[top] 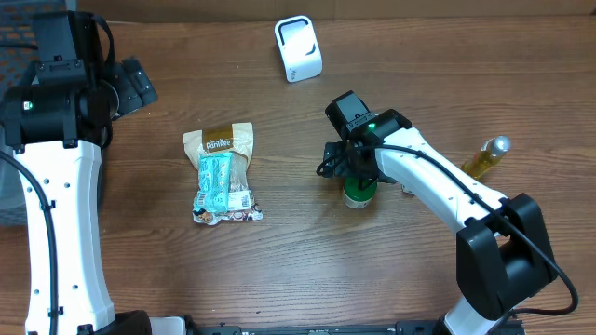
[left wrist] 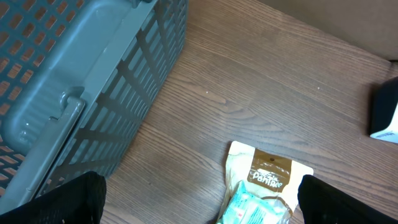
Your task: Scan the item barcode
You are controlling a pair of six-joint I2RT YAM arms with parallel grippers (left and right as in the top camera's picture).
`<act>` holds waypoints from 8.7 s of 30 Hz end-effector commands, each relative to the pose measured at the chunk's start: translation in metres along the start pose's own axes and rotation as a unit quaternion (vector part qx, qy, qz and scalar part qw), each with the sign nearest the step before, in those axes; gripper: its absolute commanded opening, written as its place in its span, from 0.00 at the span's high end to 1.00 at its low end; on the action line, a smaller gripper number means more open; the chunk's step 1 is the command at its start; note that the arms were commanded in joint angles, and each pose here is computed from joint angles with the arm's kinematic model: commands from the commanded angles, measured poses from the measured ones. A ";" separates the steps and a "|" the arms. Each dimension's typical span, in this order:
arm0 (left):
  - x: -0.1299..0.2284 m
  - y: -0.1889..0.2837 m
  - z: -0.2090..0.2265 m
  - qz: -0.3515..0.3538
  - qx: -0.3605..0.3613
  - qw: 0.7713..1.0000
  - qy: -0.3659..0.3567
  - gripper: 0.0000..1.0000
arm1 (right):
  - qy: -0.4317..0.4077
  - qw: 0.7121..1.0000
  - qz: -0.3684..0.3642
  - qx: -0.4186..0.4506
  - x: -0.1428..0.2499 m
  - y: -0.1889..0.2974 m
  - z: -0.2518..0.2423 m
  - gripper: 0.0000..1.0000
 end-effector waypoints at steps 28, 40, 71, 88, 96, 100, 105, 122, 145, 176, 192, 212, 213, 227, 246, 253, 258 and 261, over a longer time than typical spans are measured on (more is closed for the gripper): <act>-0.002 0.000 0.001 -0.004 -0.005 1.000 0.002 0.00 | 0.005 1.000 0.015 0.014 0.008 0.000 -0.005 0.16; -0.002 0.000 0.002 -0.004 -0.006 1.000 0.002 0.00 | 0.008 0.999 0.041 0.027 0.018 0.000 -0.011 0.28; -0.002 0.000 0.002 -0.004 -0.006 1.000 0.002 0.01 | 0.049 0.996 0.065 0.018 0.026 -0.003 -0.009 0.18; -0.002 0.000 0.002 -0.004 -0.006 1.000 0.002 0.01 | 0.051 0.995 0.076 0.031 0.037 -0.030 -0.014 0.21; -0.002 0.000 0.002 -0.004 -0.006 1.000 0.002 0.00 | 0.051 0.996 0.065 0.036 0.033 -0.032 -0.014 0.21; -0.002 0.000 0.002 -0.004 -0.006 1.000 0.002 0.00 | 0.051 0.996 0.065 0.036 0.033 -0.032 -0.014 0.22; -0.002 0.000 0.002 -0.004 -0.006 1.000 0.002 0.00 | 0.051 0.996 0.067 0.037 0.035 -0.034 -0.015 0.22; -0.002 0.000 0.002 -0.004 -0.006 1.000 0.002 0.01 | 0.051 0.996 0.063 0.035 0.038 -0.041 -0.016 0.25; -0.002 0.000 0.002 -0.004 -0.006 1.000 0.002 0.01 | 0.048 0.997 0.059 0.034 0.038 -0.045 -0.015 0.36; -0.002 0.000 0.002 -0.004 -0.006 1.000 0.002 0.00 | -0.027 0.893 0.334 -0.302 0.088 0.081 0.073 0.31; -0.002 0.000 0.002 -0.004 -0.006 1.000 0.002 0.00 | 0.022 0.971 0.206 -0.123 0.058 0.037 0.030 0.35; -0.002 0.000 0.002 -0.004 -0.006 1.000 0.002 0.01 | 0.034 0.989 0.125 -0.070 0.038 0.002 0.018 0.37; -0.002 0.000 0.002 -0.004 -0.006 1.000 0.002 0.00 | 0.033 0.989 0.124 -0.071 0.037 0.002 0.019 0.38; -0.002 0.000 0.002 -0.004 -0.006 1.000 0.002 0.00 | 0.035 0.990 0.120 -0.060 0.041 -0.013 0.015 0.37; -0.002 0.000 0.002 -0.004 -0.006 1.000 0.002 0.00 | 0.030 0.996 0.059 -0.053 0.017 -0.017 0.017 0.00; -0.002 0.000 0.002 -0.004 -0.006 1.000 0.002 0.00 | 0.053 0.995 0.078 -0.045 0.025 -0.016 0.014 0.05; -0.002 0.000 0.002 -0.004 -0.006 1.000 0.002 0.00 | 0.052 0.995 0.077 -0.043 0.029 -0.024 0.012 0.09; -0.002 0.000 0.002 -0.004 -0.006 1.000 0.002 0.00 | 0.052 0.995 0.077 -0.045 0.034 -0.034 0.011 0.09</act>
Point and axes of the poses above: each gripper's point midway between its finger pads, its own y axis back along the fingers, its own z axis along the line the jaws close on, x = y × z, the point moved 3 cm from there along y, back along the fingers, and after that the axes turned 8 degrees about y, right-handed, at the moved point
